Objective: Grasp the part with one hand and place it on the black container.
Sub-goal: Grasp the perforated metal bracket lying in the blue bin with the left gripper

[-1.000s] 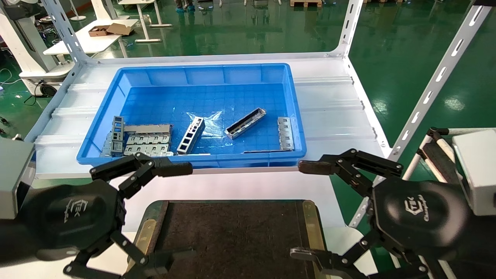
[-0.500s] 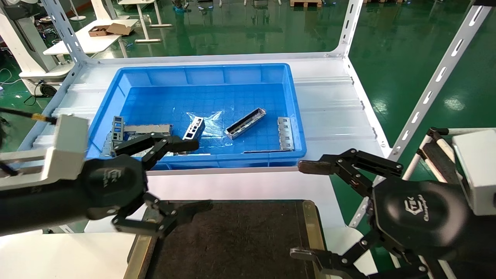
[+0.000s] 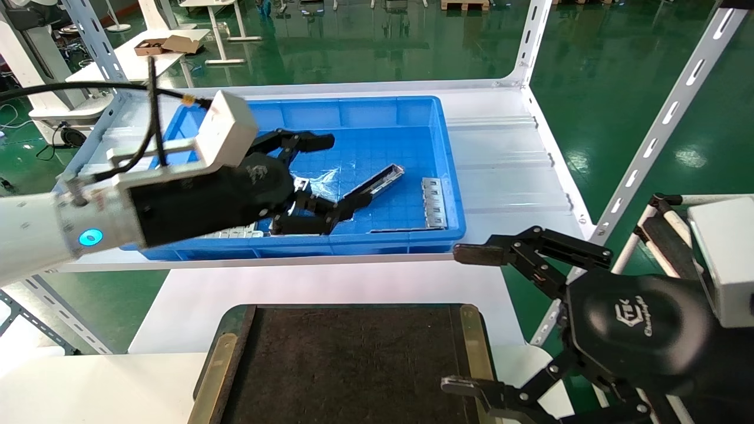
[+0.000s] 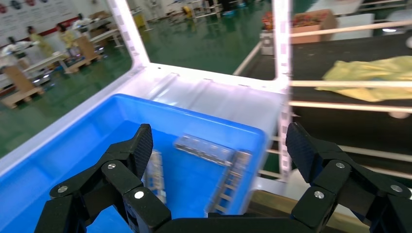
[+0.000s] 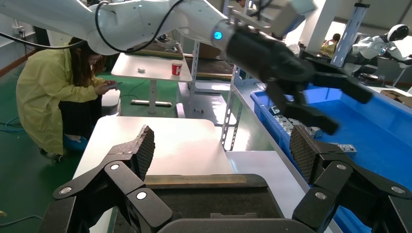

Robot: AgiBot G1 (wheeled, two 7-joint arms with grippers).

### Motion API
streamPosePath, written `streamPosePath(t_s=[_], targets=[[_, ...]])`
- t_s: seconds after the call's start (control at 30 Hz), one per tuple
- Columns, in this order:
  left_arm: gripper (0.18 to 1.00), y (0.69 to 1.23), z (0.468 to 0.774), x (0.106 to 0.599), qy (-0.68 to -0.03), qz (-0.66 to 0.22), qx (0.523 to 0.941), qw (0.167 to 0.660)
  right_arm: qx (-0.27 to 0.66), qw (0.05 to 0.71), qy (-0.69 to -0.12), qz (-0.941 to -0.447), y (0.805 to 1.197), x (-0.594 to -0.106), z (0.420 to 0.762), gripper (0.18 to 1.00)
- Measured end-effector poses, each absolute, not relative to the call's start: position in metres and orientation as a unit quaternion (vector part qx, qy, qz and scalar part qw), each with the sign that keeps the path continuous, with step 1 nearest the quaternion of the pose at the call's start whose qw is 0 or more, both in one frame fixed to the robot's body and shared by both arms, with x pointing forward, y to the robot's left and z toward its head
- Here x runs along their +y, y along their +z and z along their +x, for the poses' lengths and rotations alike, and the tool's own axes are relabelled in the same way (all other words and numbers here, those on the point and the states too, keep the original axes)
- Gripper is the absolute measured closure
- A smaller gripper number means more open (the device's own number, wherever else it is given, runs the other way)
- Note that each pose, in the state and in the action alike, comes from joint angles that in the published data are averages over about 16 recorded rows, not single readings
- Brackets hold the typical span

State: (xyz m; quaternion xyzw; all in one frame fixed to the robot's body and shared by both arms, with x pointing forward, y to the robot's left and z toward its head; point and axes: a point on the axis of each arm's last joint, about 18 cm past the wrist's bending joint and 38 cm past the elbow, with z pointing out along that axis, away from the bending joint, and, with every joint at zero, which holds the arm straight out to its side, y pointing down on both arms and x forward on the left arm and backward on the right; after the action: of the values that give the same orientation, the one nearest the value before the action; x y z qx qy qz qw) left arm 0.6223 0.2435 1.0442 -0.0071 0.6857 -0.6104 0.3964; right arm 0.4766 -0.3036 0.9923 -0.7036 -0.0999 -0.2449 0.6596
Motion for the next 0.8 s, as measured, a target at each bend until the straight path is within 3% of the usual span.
streamPosePath(t_s=[0.43, 0.8], targets=[[0.184, 1.061, 0.7, 0.204, -0.58, -0.076, 0.684, 0.436, -0.1, 0.66, -0.245, -0.704, 0.992, -0.304, 0.477, 0.178], [0.184, 1.046, 0.74, 0.179, -0.548, -0.119, 0.701, 0.441, -0.1, 0.66, -0.245, -0.704, 0.992, -0.304, 0.477, 0.178]])
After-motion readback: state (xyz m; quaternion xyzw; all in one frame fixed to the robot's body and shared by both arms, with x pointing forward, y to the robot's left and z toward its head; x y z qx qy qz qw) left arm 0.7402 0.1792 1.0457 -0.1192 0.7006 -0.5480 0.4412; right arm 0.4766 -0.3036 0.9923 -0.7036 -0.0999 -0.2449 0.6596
